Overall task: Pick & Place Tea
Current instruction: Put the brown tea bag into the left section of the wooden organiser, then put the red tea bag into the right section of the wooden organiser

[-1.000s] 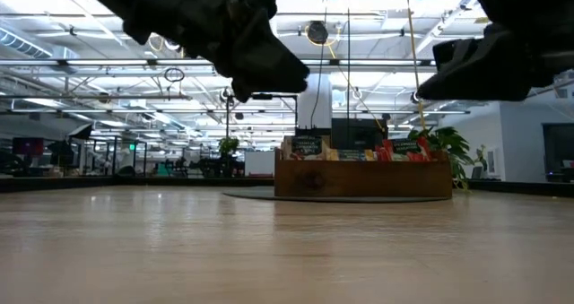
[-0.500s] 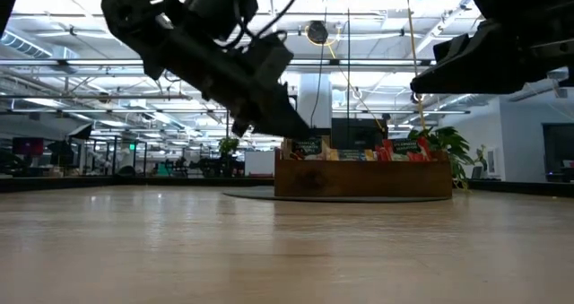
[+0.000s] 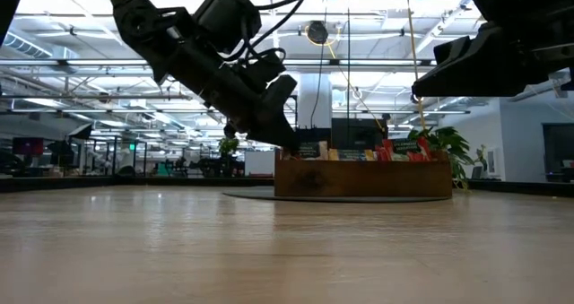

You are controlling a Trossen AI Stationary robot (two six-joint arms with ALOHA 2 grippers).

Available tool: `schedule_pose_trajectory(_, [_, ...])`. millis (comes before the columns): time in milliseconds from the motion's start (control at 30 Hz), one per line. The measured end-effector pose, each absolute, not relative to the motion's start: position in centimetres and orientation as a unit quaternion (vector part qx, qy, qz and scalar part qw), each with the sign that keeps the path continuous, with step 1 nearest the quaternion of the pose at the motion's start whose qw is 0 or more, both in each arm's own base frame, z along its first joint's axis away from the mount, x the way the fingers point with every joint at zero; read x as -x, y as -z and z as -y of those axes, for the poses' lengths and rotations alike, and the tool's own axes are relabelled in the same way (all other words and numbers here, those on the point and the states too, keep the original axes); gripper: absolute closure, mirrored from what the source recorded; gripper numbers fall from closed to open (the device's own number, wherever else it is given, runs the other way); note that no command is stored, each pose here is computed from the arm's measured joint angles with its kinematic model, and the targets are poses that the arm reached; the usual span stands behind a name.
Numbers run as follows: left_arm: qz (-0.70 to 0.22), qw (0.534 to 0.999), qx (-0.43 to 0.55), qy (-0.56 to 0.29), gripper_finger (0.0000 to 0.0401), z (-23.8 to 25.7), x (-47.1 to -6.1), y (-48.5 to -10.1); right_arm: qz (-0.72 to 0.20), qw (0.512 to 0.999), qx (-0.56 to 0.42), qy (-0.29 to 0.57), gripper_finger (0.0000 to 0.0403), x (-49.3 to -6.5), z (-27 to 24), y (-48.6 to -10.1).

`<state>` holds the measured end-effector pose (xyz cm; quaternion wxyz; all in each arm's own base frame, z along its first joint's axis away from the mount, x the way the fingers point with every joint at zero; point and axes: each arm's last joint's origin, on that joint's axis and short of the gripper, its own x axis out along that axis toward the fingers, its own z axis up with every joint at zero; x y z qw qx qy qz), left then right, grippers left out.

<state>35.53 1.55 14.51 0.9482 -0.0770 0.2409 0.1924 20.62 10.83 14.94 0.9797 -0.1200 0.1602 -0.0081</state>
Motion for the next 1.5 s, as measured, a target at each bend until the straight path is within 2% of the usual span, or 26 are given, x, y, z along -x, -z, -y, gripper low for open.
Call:
schedule_pose_trajectory(200, [-0.226, 0.962, 0.035, -0.151, 0.0396, 0.6, -35.8, -14.9, -0.16, 0.98, 0.12, 0.007, 0.0402, -20.6, -10.8, -14.9])
schedule_pose_trajectory(467, [-0.206, 0.977, 0.035, -0.038, 0.0382, 7.2, -35.3, -15.4, -0.17, 0.978, 0.118, 0.001, 0.0402, -20.5, -10.8, -14.8])
schedule_pose_trajectory(567, [-0.204, 0.978, 0.032, 0.015, 0.0392, 10.0, -35.0, -14.8, -0.195, 0.975, 0.094, -0.05, 0.0403, -20.5, -10.9, -14.4])
schedule_pose_trajectory(700, [-0.183, 0.977, 0.002, 0.114, 0.0393, 13.3, -34.8, -13.4, -0.239, 0.965, 0.091, -0.053, 0.0403, -21.3, -11.6, -15.2])
schedule_pose_trajectory(800, [-0.16, 0.975, -0.019, 0.152, 0.0384, 15.0, -34.7, -12.5, -0.324, 0.938, 0.09, -0.085, 0.0403, -21.6, -12.9, -16.4])
schedule_pose_trajectory(967, [-0.15, 0.975, -0.031, 0.162, 0.0381, 15.7, -34.7, -12.1, -0.464, 0.875, 0.038, -0.136, 0.0403, -20.0, -15.5, -18.4])
schedule_pose_trajectory(1167, [-0.145, 0.976, -0.027, 0.16, 0.038, 15.7, -34.8, -12.2, -0.523, 0.818, -0.102, -0.217, 0.0403, -17.2, -19.8, -20.2])
schedule_pose_trajectory(1400, [-0.135, 0.978, -0.023, 0.16, 0.038, 15.7, -34.9, -12.3, -0.558, 0.796, -0.151, -0.181, 0.0403, -13.3, -22.4, -18.6])
schedule_pose_trajectory(1500, [-0.135, 0.978, -0.023, 0.158, 0.038, 15.6, -34.9, -12.3, -0.544, 0.803, -0.166, -0.178, 0.0403, -12.7, -22.9, -17.4])
